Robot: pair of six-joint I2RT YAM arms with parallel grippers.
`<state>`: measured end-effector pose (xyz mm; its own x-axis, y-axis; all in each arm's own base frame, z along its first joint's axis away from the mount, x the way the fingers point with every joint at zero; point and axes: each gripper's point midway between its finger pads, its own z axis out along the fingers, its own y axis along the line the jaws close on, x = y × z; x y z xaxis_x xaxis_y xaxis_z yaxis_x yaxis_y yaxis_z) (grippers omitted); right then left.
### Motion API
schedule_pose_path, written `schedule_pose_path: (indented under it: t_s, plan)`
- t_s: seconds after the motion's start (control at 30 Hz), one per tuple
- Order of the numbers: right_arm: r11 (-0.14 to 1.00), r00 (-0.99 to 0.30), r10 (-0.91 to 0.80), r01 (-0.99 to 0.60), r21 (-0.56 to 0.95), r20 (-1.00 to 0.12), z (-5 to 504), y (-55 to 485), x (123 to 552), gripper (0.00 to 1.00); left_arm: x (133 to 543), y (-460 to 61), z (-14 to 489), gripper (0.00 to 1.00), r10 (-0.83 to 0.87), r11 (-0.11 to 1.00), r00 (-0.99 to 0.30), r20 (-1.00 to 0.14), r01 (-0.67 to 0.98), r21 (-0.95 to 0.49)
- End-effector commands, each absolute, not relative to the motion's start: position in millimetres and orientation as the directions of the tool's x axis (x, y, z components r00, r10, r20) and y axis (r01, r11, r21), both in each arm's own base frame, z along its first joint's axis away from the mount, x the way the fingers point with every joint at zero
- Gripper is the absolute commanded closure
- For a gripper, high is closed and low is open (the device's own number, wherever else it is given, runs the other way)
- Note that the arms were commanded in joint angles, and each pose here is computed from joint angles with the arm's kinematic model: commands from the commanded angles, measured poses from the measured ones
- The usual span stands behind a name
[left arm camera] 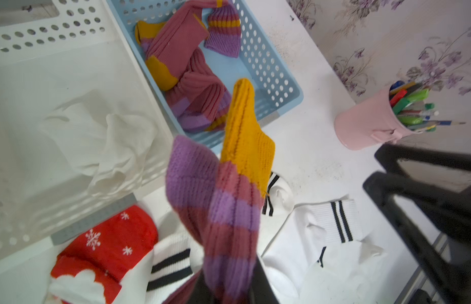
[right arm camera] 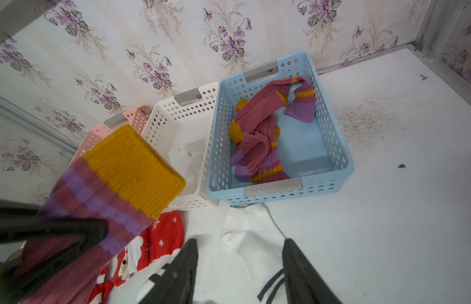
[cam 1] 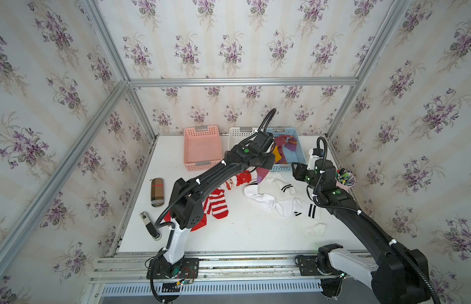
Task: Sort the socks into the basket by color
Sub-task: Place the sock in the bin.
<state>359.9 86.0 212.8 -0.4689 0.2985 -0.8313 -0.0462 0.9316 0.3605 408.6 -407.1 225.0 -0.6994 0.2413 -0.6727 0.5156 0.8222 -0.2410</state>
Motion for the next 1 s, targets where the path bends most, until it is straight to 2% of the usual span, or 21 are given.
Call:
schedule_pose_path:
  t_s: [0.0,0.2,0.47,0.77,0.97]
  plan:
    - [0.925,-0.465,0.306,-0.060,0.375,-0.831,218.6,88.5,358.0,0.47,424.9,-420.6,233.6,0.85,0.221,0.797,-0.696,-0.683,0.532,-0.285]
    - [0.924,-0.465,0.308,-0.061,0.377,-0.830,219.3,87.9,354.7,0.47,468.9,-447.0,242.4,0.86,0.080,0.746,-0.690,-0.719,0.520,-0.416]
    - [0.918,-0.480,0.311,-0.073,0.391,-0.820,216.5,92.0,354.2,0.47,510.8,-485.2,245.8,0.90,-0.153,0.609,-0.655,-0.740,0.527,-0.593]
    - [0.912,-0.486,0.319,-0.074,0.402,-0.814,217.3,92.3,348.9,0.47,556.9,-489.4,241.5,0.95,-0.422,0.575,-0.541,-0.727,0.460,-0.676]
    - [0.911,-0.483,0.323,-0.075,0.406,-0.814,220.0,91.2,343.9,0.47,568.3,-490.7,236.1,0.95,-0.507,0.576,-0.462,-0.728,0.447,-0.685]
